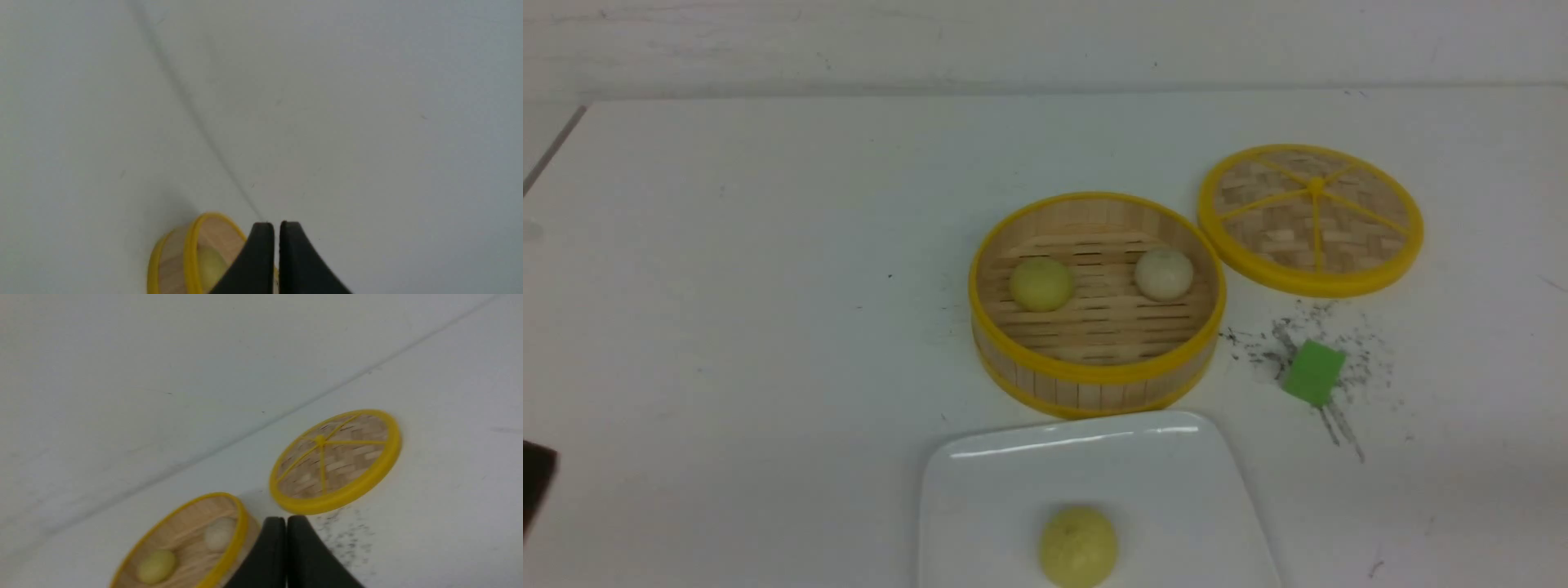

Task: Put the steamed buns into the plate on the white tablecloth.
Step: 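Reach toward a bun in the bamboo steamer with the right gripper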

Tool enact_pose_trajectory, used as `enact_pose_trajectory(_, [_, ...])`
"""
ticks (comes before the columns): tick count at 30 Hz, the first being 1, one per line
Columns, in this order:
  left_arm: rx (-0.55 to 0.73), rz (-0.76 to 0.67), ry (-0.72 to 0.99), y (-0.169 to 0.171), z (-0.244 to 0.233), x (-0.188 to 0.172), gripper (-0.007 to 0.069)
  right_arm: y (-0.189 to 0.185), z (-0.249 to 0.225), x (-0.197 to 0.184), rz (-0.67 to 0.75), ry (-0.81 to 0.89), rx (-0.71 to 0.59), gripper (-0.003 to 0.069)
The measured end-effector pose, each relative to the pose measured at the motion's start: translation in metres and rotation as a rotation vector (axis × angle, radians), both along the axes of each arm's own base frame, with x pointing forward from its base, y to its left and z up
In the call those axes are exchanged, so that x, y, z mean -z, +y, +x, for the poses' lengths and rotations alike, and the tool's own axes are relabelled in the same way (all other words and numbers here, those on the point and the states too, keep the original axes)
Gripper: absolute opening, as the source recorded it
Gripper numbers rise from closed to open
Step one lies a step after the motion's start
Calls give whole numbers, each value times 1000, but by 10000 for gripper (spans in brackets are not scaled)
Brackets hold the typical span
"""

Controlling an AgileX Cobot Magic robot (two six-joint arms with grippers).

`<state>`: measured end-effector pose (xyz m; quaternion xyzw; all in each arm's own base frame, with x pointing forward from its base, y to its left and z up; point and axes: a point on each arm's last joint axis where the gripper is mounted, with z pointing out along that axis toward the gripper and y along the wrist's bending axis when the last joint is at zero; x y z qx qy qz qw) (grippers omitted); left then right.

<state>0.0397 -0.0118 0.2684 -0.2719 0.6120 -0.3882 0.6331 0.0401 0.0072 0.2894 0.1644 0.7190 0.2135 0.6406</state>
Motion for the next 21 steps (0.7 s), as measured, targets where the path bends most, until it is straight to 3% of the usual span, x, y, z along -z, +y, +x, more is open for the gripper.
enact_pose_trajectory(2, [14,103,-6,-2,-2,-17,9,-2,4,-13,-70,80,12,-8])
enact_pose_trajectory(4, [76,209,83,-8,4,-30,2,-6,15,-24,-167,269,36,-8])
enact_pose_trajectory(5, [157,274,219,-13,16,-35,2,-9,27,-29,-219,450,49,-3])
enact_pose_trajectory(6, [168,280,237,-14,17,-35,2,-10,28,-30,-228,473,52,-3])
enact_pose_trajectory(7, [275,336,408,-20,31,-33,2,-11,45,-33,-247,658,46,2])
enact_pose_trajectory(8, [287,343,426,-20,32,-33,2,-11,45,-35,-248,651,46,2])
enact_pose_trajectory(10, [442,439,647,-26,56,-26,2,-6,80,-33,-260,844,-25,6])
enact_pose_trajectory(16, [630,561,884,-27,103,-4,2,18,144,-23,-143,950,-264,62])
enact_pose_trajectory(21, [687,556,982,-27,127,9,13,48,199,-19,-118,944,-486,192])
